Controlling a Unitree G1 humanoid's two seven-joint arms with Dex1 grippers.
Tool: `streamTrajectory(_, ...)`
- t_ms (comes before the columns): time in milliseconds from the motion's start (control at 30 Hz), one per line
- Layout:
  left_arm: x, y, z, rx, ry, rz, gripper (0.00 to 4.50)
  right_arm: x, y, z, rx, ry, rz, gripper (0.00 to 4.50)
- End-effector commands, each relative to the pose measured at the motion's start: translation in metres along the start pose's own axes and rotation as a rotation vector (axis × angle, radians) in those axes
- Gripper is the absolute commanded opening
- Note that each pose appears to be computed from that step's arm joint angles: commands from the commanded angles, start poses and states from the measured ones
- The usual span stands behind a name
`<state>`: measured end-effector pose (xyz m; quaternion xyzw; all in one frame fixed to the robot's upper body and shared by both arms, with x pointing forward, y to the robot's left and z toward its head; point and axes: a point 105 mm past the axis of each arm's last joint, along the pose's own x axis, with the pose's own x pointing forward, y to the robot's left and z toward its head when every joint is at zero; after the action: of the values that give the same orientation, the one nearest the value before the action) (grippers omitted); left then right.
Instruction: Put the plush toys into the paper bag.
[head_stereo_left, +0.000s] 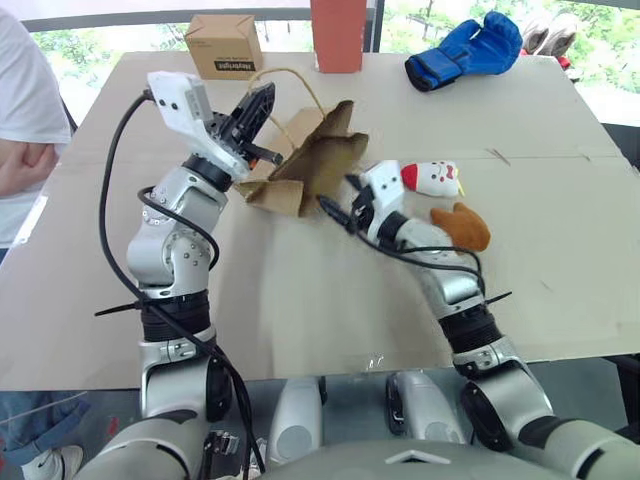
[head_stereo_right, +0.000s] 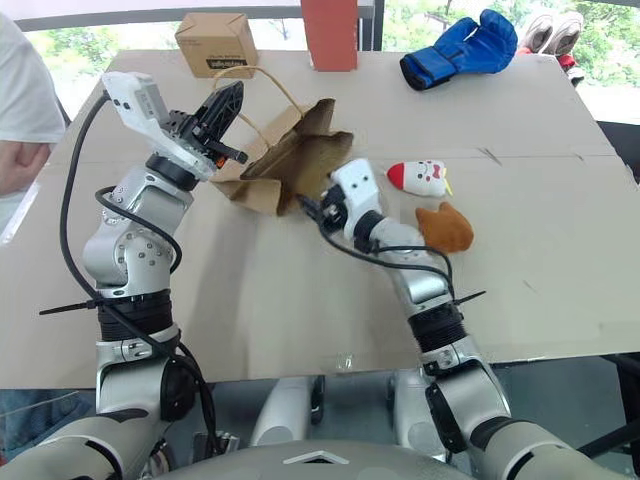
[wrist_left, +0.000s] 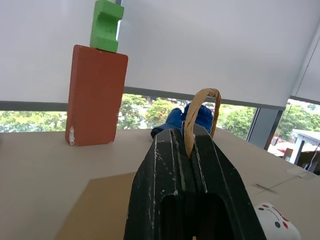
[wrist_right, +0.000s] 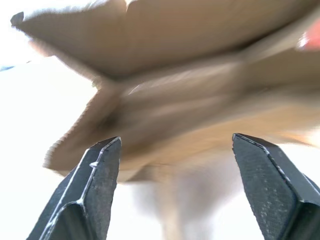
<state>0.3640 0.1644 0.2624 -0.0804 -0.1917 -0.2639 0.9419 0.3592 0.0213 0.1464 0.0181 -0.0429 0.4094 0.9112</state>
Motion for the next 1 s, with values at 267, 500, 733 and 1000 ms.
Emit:
streamTrajectory(267, 0.013, -0.023, -0.004, 0.012, -0.015, -0.119, 0.0, -0.125, -0.038, 0.102, -0.23, 0.027, -0.053, 3.96)
streamTrajectory(500, 0.024, -0.028, -0.004, -0.007, -0.008, -0.175, 0.0, -0.169, -0.107, 0.001, -0.175, 0.541, -0.398, 3.96)
streamTrajectory(733, 0.026, -0.031, 0.0, -0.008, -0.011, -0.203, 0.0, -0.185, -0.116, -0.043, -0.229, 0.702, -0.38, 1.78)
streamTrajectory(1000, 0.015, -0.042, -0.001, -0.075, 0.02, -0.285, 0.0, -0.143, -0.06, 0.059, -0.136, 0.154, -0.077, 0.03)
